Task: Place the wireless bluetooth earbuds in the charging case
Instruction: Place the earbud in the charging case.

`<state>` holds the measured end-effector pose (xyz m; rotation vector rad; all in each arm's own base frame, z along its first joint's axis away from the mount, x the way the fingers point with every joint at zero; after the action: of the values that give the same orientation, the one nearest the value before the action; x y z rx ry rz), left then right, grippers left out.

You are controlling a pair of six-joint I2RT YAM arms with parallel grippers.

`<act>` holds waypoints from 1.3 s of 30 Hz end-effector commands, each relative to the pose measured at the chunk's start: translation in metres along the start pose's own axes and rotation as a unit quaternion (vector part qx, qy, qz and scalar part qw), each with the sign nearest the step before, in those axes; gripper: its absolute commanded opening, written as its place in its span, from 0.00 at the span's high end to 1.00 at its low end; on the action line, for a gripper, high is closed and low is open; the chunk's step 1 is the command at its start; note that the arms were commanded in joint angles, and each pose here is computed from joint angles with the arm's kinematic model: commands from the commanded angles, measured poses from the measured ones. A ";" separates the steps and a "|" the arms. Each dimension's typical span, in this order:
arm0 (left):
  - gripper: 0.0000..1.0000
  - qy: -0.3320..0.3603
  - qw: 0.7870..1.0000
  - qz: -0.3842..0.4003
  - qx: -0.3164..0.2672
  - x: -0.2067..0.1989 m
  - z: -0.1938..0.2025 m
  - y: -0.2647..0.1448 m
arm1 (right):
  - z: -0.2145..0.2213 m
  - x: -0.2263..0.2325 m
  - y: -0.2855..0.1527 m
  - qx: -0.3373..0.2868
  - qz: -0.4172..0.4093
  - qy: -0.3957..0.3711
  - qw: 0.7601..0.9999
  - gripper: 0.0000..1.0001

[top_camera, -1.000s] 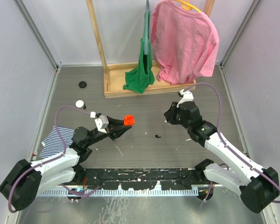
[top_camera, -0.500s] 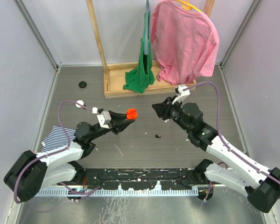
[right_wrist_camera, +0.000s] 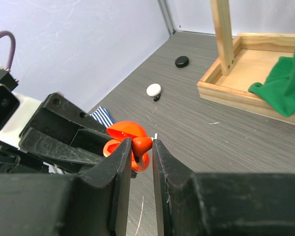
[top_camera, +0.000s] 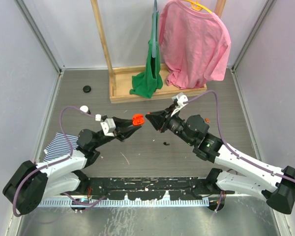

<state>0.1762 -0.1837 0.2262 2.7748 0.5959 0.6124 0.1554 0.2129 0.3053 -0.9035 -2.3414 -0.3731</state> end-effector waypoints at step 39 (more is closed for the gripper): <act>1.00 0.027 0.998 -0.026 -0.048 0.006 -0.025 0.001 | 0.009 0.038 0.026 -0.035 -0.064 -0.055 0.996 0.81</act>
<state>0.1728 -0.1806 0.2345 2.7429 0.6112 0.6213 0.1473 0.2522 0.2943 -0.8640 -2.4904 -0.3371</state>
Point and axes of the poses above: each gripper's point midway between its finger pads, its own y axis out along the fingers, its own x axis along the line the jaws close on, z = x × y, the point moved 10 cm from there along -y, back along the fingers, and after that the axes turned 15 degrees about y, right-handed, at the moved point
